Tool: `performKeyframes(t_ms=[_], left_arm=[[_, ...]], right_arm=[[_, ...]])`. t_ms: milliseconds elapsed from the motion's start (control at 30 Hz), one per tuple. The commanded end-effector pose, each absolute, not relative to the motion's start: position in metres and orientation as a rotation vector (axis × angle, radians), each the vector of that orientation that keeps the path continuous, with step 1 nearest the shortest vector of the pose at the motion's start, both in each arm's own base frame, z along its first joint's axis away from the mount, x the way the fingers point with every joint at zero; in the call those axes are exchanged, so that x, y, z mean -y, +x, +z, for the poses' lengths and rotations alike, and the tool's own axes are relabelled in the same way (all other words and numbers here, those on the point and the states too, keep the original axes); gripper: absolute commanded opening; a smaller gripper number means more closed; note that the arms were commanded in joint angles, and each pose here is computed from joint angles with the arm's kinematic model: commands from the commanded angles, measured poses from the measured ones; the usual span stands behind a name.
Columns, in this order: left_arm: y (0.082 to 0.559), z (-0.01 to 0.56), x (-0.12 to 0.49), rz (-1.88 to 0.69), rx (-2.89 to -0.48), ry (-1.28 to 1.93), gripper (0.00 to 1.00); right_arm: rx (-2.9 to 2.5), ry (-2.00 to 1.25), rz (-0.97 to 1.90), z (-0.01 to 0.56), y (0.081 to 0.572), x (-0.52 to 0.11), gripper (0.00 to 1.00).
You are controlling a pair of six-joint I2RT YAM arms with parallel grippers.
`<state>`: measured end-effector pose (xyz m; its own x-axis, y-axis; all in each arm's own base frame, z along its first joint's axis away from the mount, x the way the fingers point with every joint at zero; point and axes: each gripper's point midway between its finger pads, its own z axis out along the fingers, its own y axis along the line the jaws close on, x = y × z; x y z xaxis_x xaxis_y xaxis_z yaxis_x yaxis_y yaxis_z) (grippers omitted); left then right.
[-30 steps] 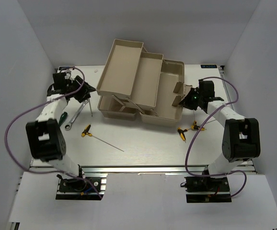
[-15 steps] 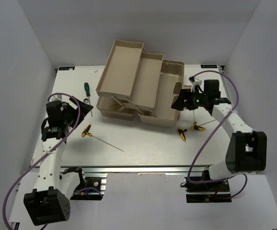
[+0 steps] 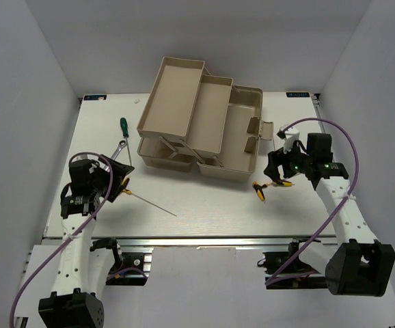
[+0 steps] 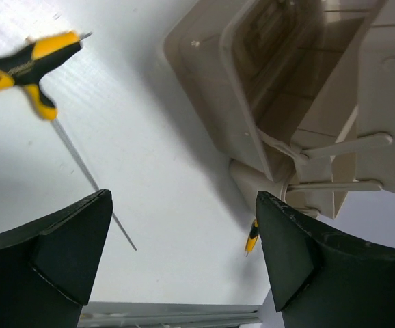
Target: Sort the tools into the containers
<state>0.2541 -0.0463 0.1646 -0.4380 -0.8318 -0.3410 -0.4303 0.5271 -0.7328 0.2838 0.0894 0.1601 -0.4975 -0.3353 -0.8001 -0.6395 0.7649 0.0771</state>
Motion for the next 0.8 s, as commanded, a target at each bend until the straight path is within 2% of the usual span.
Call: performKeyframes(t_ms=[0,67,267,533,767], left_arm=[[0.234,0.147,0.044,-0.693,-2.100,-1.198,0.94],[0.226,0.135,0.042,-0.673,-2.111,-1.254,0.94],[0.221,0.112,0.044,-0.678,-2.116,-1.316,0.93],[0.220,0.100,0.044,-0.667,-2.132,-1.340,0.93],[0.217,0.092,0.045,-0.663,-2.148,-1.357,0.92]], right_arm=[[-2.288,-0.509,0.299,0.136,0.284,-0.048,0.82],[-2.322,-0.410,0.278,0.127,0.286,-0.041,0.77],[-2.386,-0.282,0.235,0.099,0.309,-0.029,0.72],[-2.416,-0.254,0.210,0.066,0.344,-0.020,0.70],[-2.464,-0.235,0.249,0.041,0.351,-0.023,0.60]])
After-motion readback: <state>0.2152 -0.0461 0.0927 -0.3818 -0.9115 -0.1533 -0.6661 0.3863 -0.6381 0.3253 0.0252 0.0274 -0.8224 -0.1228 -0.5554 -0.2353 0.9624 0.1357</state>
